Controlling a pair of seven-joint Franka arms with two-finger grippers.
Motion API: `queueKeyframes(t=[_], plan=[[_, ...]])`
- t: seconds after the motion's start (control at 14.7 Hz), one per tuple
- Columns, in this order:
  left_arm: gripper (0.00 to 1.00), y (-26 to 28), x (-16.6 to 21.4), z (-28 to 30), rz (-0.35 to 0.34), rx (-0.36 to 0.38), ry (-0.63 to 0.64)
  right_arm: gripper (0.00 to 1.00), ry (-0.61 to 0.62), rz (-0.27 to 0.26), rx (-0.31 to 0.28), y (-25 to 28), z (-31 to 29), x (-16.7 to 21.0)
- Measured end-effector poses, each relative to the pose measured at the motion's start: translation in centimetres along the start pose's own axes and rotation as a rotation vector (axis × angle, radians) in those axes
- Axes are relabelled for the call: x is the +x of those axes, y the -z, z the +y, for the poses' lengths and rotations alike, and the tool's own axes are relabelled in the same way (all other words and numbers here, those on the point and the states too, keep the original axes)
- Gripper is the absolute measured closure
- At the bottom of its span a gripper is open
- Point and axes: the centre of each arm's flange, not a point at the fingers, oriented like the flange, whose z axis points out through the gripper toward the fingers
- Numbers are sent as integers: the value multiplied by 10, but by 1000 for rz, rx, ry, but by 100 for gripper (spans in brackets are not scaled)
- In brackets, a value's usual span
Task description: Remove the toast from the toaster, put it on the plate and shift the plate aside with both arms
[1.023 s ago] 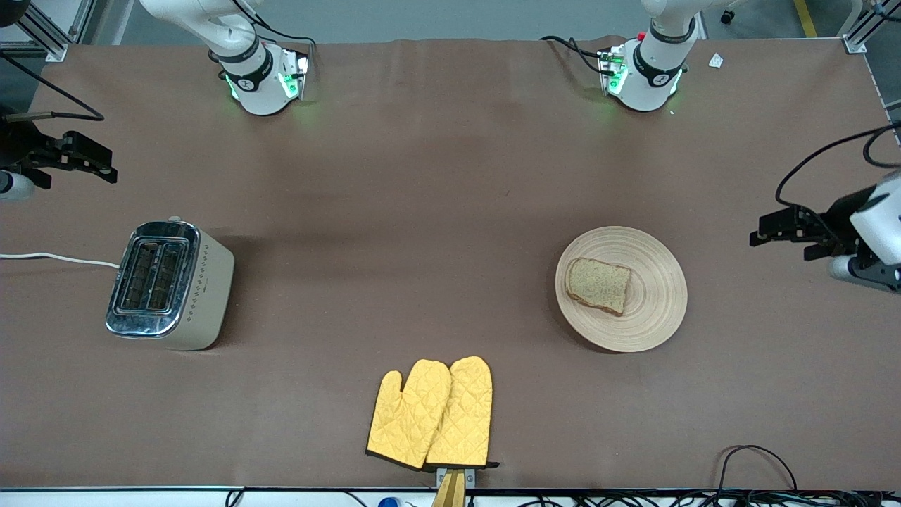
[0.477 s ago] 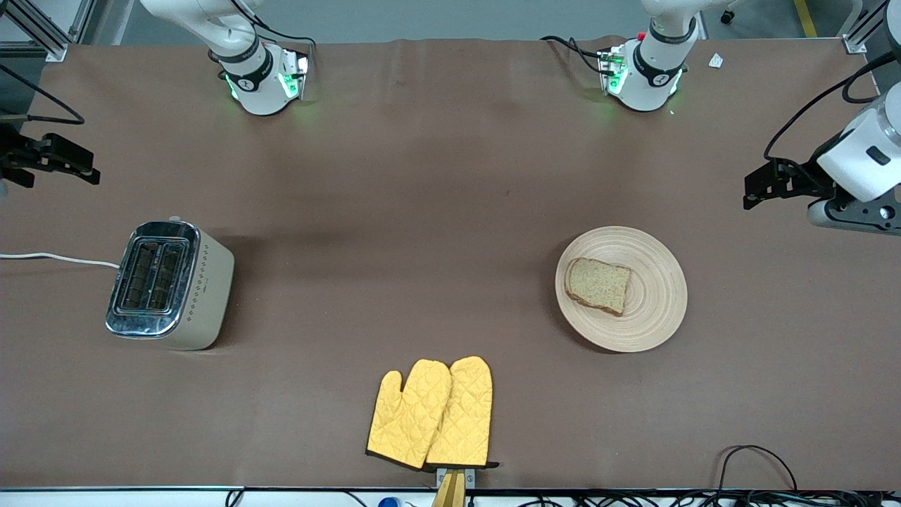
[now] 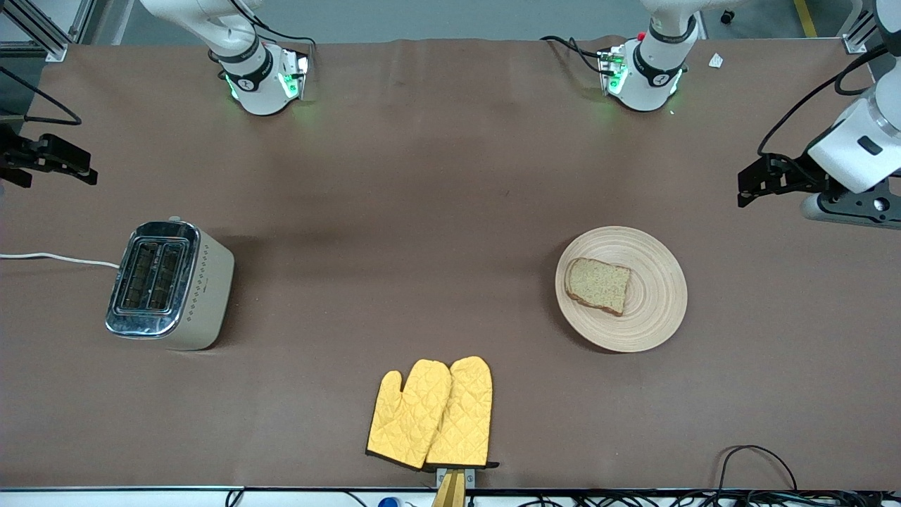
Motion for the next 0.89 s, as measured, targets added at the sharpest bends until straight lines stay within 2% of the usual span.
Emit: queueKeyframes(t=[0.48,0.89], plan=[[0,21,-13,-3,30,17,15,0,1,0,0,0,0,0],[0,12,-11,-3,49,18,15,0,1,0,0,0,0,0]])
